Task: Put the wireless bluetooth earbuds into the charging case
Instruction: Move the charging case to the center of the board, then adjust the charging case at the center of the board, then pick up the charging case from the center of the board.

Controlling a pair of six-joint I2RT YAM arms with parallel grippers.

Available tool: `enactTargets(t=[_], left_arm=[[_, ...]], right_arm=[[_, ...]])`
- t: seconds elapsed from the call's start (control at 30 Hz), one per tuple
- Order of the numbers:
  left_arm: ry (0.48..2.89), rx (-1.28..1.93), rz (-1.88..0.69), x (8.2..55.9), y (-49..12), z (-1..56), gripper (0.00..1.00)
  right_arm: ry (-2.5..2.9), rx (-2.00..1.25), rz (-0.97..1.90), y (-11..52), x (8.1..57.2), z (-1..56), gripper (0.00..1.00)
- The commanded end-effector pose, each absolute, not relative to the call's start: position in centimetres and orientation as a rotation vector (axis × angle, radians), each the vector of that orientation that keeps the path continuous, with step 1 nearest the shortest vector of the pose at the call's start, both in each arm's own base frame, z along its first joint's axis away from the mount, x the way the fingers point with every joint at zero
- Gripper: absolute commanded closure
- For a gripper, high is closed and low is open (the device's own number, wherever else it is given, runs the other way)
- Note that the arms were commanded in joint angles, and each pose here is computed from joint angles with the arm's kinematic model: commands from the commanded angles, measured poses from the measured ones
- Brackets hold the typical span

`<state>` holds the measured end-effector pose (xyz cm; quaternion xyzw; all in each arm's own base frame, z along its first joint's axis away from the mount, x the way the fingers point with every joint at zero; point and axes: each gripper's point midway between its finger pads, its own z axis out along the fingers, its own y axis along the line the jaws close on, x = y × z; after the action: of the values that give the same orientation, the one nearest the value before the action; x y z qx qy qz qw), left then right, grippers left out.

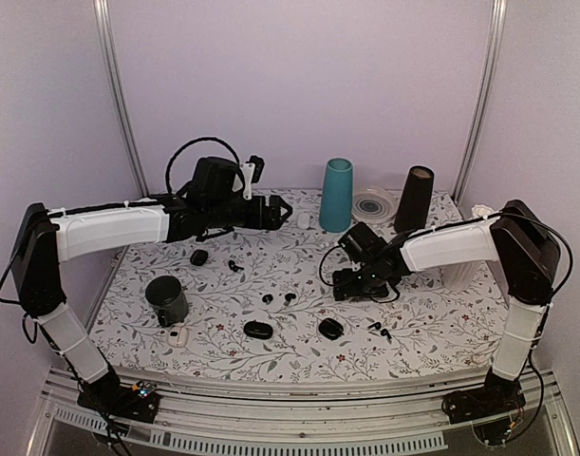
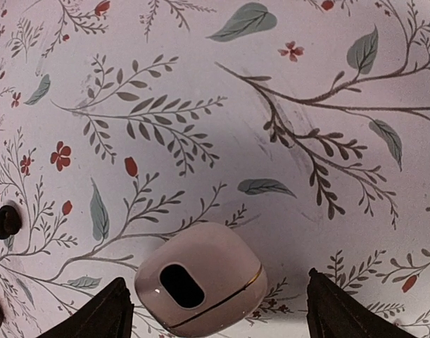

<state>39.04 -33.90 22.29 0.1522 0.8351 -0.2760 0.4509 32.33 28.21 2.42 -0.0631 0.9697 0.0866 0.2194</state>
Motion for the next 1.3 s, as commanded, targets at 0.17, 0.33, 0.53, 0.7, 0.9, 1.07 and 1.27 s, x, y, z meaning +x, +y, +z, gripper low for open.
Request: enactTargets(t=[0.17,0.33,0.53,0.7,0.9,1.07,1.27], left_arm=[[2.035,0.391,-0.688,38.8,-33.7,22.9,0.04],[2.029,0.376,-0.671,39.0,-32.7,23.1,0.04],[2.028,0.368,-0.664,38.9,-31.9,23.1,0.04],[2.027,0.361,-0.662,38.9,-31.5,23.2,0.04],[2.026,0.362,-0.667,38.9,-31.6,23.3,0.04],[2.033,0.359,-0.675,39.0,-31.7,23.1,0.04],[2.053,0.341,-0.699,39.2,-32.1,22.6,0.04]], right_arm=[[2.730,0.020,0.485,30.3,30.9,3.8,0.18],[2.747,0.035,0.546,31.8,31.3,3.3,0.24],[2.734,-0.008,0.481,32.7,33.6,3.0,0.30],[2.733,-0.056,0.394,32.6,34.4,2.4,0.31],[2.735,-0.120,0.265,32.3,33.8,2.1,0.31],[2.727,-0.185,0.118,31.9,33.0,1.7,0.31],[2.725,-0.237,0.022,32.1,33.0,0.9,0.35]])
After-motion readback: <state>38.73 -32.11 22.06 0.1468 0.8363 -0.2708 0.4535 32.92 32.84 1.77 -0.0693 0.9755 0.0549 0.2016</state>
